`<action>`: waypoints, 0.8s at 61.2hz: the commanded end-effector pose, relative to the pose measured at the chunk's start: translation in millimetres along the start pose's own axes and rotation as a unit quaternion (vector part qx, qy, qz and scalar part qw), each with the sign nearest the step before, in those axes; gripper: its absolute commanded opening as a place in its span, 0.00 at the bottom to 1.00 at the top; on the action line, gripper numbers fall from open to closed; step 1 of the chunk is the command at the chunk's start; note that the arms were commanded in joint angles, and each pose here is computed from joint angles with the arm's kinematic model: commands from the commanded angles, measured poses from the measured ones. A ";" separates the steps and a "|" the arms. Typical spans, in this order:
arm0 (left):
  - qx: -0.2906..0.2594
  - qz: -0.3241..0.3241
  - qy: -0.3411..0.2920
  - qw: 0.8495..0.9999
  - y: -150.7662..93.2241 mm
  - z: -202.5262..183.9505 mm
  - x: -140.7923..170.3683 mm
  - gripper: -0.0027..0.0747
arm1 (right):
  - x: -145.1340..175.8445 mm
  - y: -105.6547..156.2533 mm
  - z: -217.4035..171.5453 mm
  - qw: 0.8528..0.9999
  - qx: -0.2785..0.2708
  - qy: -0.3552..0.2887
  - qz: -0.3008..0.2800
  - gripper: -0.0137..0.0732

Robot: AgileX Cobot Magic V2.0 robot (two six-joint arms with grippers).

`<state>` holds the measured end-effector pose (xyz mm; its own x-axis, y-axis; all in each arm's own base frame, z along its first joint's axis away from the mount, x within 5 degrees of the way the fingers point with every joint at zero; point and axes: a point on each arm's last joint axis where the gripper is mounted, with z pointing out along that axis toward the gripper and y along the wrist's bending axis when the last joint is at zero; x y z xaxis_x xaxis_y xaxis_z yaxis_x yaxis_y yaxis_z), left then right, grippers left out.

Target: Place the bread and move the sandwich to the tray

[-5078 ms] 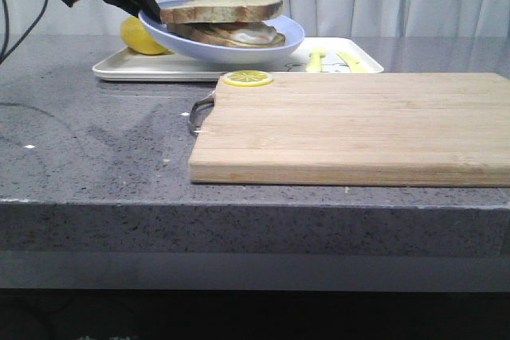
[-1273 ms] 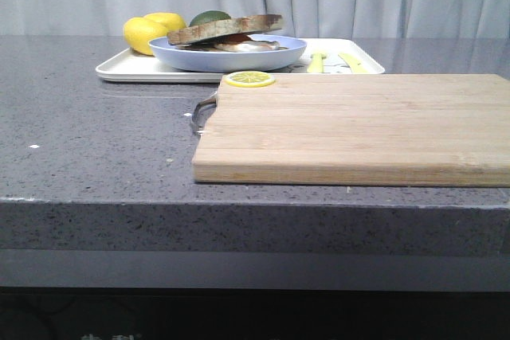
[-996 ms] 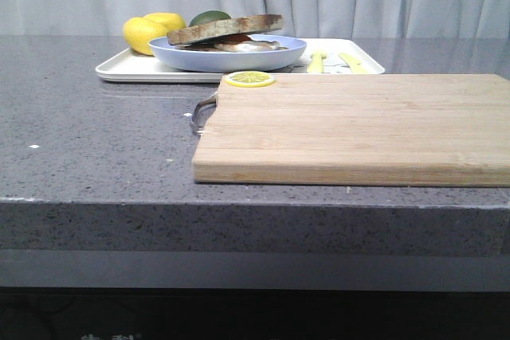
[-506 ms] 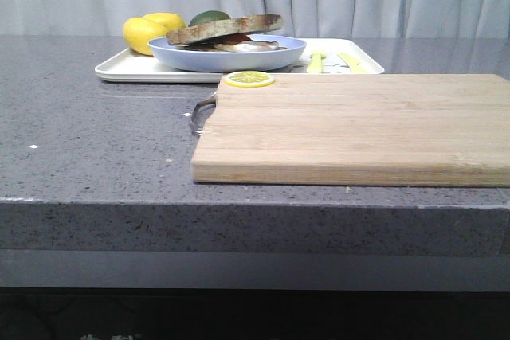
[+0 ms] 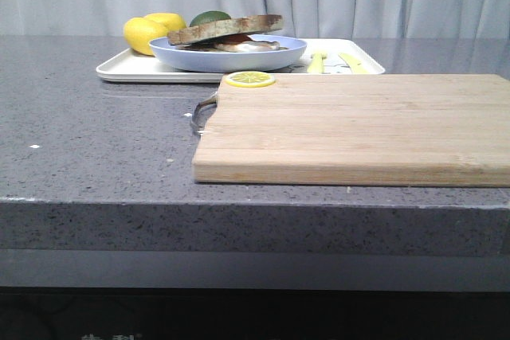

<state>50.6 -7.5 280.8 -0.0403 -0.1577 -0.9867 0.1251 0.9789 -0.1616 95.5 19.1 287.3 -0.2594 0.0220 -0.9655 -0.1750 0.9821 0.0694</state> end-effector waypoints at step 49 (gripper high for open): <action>-0.052 -0.004 -0.064 0.997 18.7 4.1 67.4 0.01 | -15.6 1.4 -2.7 0.999 -0.005 -0.050 -0.002 0.09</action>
<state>56.3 -1.0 202.4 -0.0171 -0.1623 -0.9866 0.0108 0.9866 -0.1625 95.5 19.1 287.3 -0.2594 0.0220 -0.9655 -0.1750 0.9821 0.0694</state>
